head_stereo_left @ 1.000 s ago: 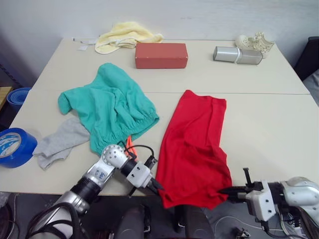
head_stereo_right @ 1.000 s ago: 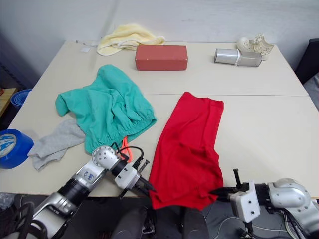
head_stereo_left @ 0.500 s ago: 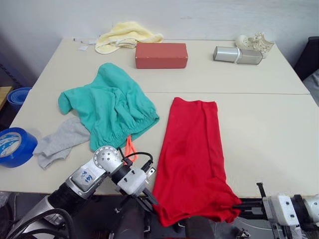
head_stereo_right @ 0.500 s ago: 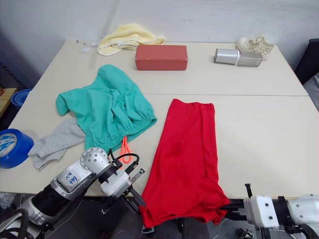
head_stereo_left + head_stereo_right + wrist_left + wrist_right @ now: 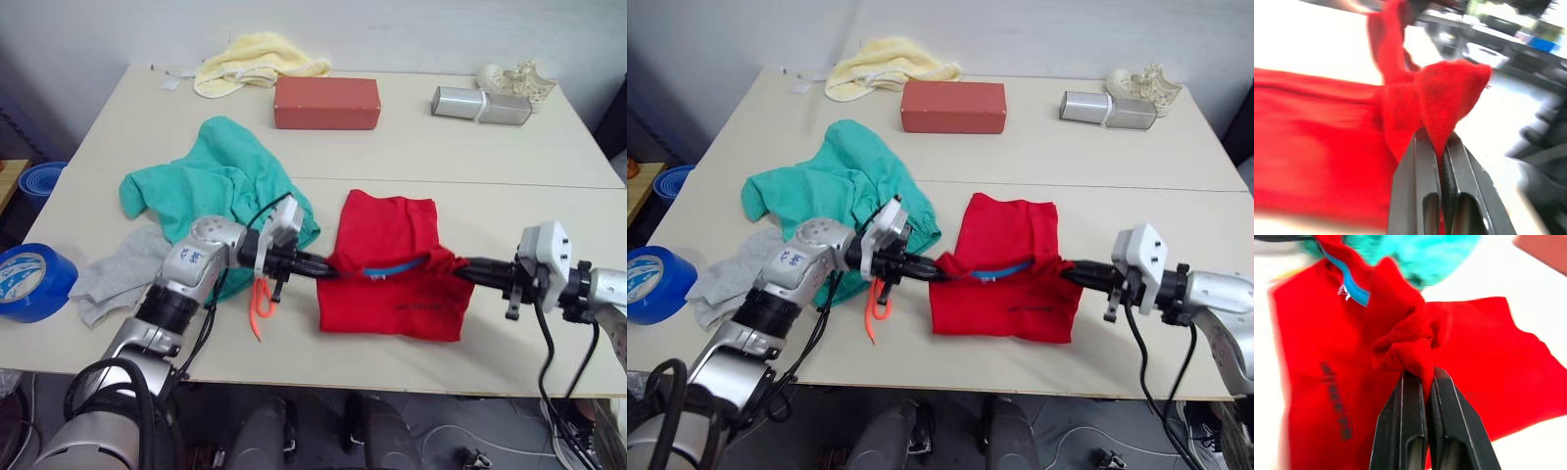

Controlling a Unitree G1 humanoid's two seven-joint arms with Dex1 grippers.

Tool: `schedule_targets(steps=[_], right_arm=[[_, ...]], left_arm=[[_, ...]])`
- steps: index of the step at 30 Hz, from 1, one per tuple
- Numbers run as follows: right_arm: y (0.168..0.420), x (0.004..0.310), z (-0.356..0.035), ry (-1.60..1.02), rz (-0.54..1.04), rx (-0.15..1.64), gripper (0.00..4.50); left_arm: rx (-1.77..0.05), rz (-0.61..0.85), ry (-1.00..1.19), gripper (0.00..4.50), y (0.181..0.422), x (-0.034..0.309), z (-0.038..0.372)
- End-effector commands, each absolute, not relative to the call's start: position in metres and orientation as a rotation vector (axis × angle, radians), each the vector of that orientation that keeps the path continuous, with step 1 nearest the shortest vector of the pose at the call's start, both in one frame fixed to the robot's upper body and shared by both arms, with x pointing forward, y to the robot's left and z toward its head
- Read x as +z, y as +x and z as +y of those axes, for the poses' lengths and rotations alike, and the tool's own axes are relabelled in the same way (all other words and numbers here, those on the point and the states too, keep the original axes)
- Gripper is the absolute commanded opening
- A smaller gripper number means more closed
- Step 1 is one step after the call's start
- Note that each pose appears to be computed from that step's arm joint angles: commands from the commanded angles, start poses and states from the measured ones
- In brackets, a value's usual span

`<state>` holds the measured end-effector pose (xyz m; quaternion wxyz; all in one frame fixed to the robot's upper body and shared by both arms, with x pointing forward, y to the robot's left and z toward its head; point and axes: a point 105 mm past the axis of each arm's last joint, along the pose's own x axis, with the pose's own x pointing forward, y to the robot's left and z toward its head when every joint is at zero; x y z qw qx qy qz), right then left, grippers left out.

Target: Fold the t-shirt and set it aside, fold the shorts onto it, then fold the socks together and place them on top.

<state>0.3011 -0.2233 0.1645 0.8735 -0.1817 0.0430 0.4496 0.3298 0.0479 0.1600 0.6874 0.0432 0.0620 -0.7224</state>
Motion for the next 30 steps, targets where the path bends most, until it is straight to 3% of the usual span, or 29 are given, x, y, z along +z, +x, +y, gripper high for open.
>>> schedule_targets(steps=[1, 10, 23, 25, 26, 30], right_arm=[[0.33, 0.167, -0.231, -0.384, 0.084, 0.812, 0.0], [0.384, 0.173, -0.241, -0.386, 0.056, 0.575, 0.0], [0.405, 0.168, -0.244, -0.341, 0.009, 0.458, 0.0], [0.405, 0.168, -0.249, -0.339, -0.011, 0.428, 0.0], [0.405, 0.168, -0.25, -0.331, -0.018, 0.424, 0.49], [0.4, 0.175, -0.258, -0.358, -0.072, 0.396, 1.7]], left_arm=[[-1.479, 0.092, 0.006, 0.01, 0.358, 0.175, 0.038], [-1.226, 0.101, -0.027, 0.01, 0.403, 0.173, 0.021], [-1.06, 0.046, -0.041, 0.01, 0.425, 0.165, 0.005], [-1.021, 0.026, -0.049, 0.46, 0.428, 0.165, 0.006], [-1.003, 0.013, -0.051, 0.62, 0.429, 0.165, 0.007], [-0.963, -0.073, -0.012, 1.84, 0.432, 0.171, 0.015]])
